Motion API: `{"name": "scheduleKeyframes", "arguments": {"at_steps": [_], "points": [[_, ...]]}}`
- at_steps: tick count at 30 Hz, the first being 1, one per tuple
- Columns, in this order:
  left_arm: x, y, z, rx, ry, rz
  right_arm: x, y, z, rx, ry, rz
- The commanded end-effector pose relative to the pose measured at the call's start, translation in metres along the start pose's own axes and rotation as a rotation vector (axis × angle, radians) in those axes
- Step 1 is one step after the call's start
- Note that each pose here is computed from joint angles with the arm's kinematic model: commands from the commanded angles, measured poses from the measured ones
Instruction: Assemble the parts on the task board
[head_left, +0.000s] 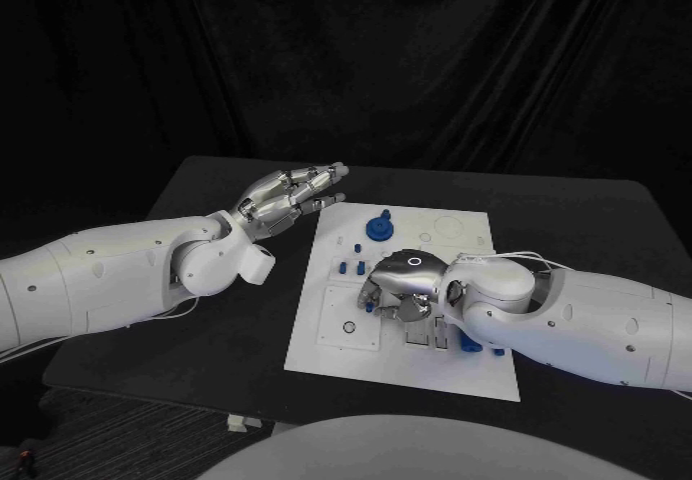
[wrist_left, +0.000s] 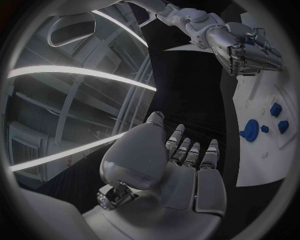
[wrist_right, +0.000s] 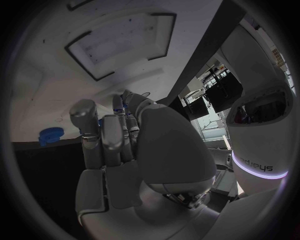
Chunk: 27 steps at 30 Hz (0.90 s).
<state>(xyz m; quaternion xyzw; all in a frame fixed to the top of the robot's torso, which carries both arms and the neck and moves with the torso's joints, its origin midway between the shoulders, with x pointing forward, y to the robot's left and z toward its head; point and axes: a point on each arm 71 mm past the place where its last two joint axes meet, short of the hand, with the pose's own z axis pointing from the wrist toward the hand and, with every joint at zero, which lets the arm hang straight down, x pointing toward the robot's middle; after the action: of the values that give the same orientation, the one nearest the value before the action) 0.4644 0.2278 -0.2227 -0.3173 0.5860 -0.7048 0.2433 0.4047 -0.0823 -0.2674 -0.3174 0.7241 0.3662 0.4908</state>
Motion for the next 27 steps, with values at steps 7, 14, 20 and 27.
{"name": "scheduleKeyframes", "arguments": {"at_steps": [7,14,20,27], "points": [[0.0017,0.0011,-0.0003,0.002,0.017,-0.014,0.005,-0.004,-0.001,0.053,0.03,0.0],[0.0015,0.0016,-0.0007,0.0,0.017,-0.015,0.002,-0.008,-0.006,0.065,-0.021,0.0],[0.0003,0.0017,-0.0017,-0.002,0.013,-0.014,-0.018,-0.01,-0.017,0.046,-0.156,-0.02],[-0.0003,0.001,-0.0033,0.002,0.01,-0.013,-0.063,-0.028,-0.038,0.089,-0.23,-0.096]]}}
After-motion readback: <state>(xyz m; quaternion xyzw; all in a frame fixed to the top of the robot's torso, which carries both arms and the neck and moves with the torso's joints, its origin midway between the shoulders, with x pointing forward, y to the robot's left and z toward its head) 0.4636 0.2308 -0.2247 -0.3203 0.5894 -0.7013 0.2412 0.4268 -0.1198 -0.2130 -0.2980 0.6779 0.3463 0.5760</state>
